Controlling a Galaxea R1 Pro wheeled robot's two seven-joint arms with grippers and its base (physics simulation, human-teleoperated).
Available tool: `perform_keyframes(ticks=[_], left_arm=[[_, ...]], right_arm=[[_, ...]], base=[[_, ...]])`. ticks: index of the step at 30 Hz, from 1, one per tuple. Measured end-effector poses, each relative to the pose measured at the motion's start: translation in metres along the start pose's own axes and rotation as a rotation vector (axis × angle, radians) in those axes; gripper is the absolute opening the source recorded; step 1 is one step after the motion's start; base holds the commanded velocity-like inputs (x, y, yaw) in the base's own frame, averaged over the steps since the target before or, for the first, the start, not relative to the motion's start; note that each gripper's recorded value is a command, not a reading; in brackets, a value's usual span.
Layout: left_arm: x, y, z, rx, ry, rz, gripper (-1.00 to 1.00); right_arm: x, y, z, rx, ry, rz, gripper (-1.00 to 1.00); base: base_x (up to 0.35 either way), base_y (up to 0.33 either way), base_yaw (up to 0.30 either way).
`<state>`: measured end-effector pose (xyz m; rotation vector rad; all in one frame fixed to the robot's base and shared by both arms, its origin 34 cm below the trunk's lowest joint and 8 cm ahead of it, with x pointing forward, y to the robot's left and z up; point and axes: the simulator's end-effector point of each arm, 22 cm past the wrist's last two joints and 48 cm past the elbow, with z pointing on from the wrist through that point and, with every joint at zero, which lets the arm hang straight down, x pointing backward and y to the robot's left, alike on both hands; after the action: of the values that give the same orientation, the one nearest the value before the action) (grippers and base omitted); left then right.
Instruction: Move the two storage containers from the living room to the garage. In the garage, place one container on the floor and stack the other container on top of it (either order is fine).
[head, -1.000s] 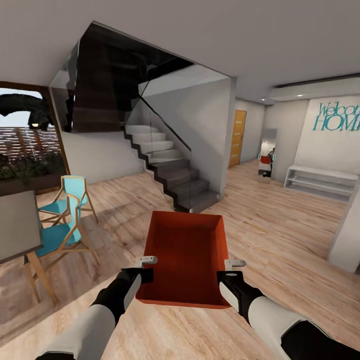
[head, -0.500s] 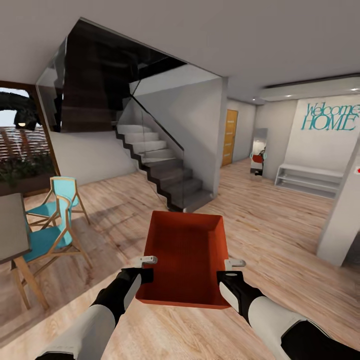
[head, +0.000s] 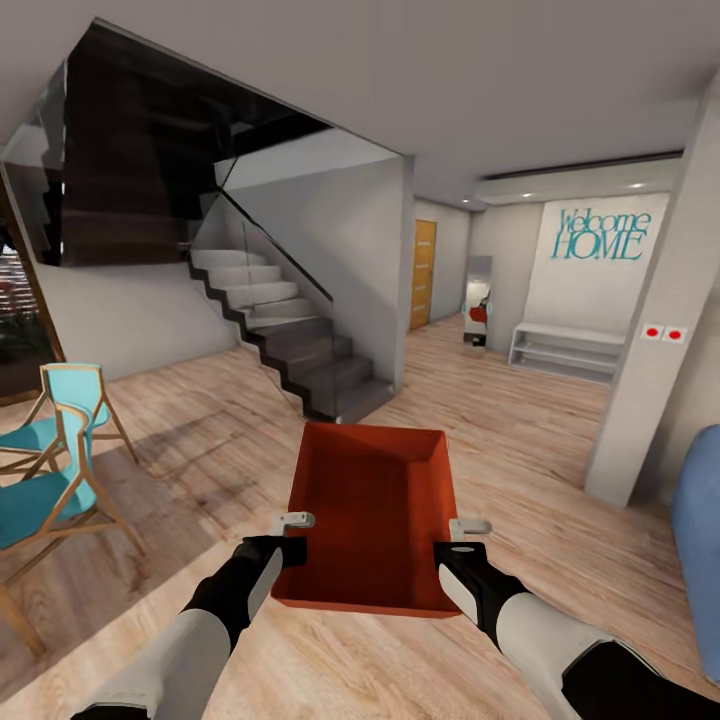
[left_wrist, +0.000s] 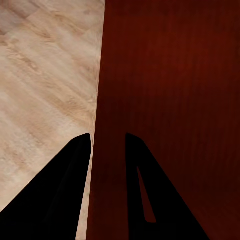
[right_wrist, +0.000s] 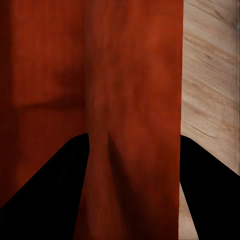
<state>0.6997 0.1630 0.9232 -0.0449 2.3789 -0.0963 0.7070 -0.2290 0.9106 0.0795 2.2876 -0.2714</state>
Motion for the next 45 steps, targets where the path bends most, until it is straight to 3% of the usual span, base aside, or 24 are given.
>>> perform_keyframes(ticks=[45], left_arm=[[-0.0006,0.0,-0.0001,0.0,-0.002,0.0,-1.0]], right_arm=[[-0.0007,0.0,0.0,0.0,-0.002,0.0,-1.0]], base=[[0.0,0.0,-0.235]])
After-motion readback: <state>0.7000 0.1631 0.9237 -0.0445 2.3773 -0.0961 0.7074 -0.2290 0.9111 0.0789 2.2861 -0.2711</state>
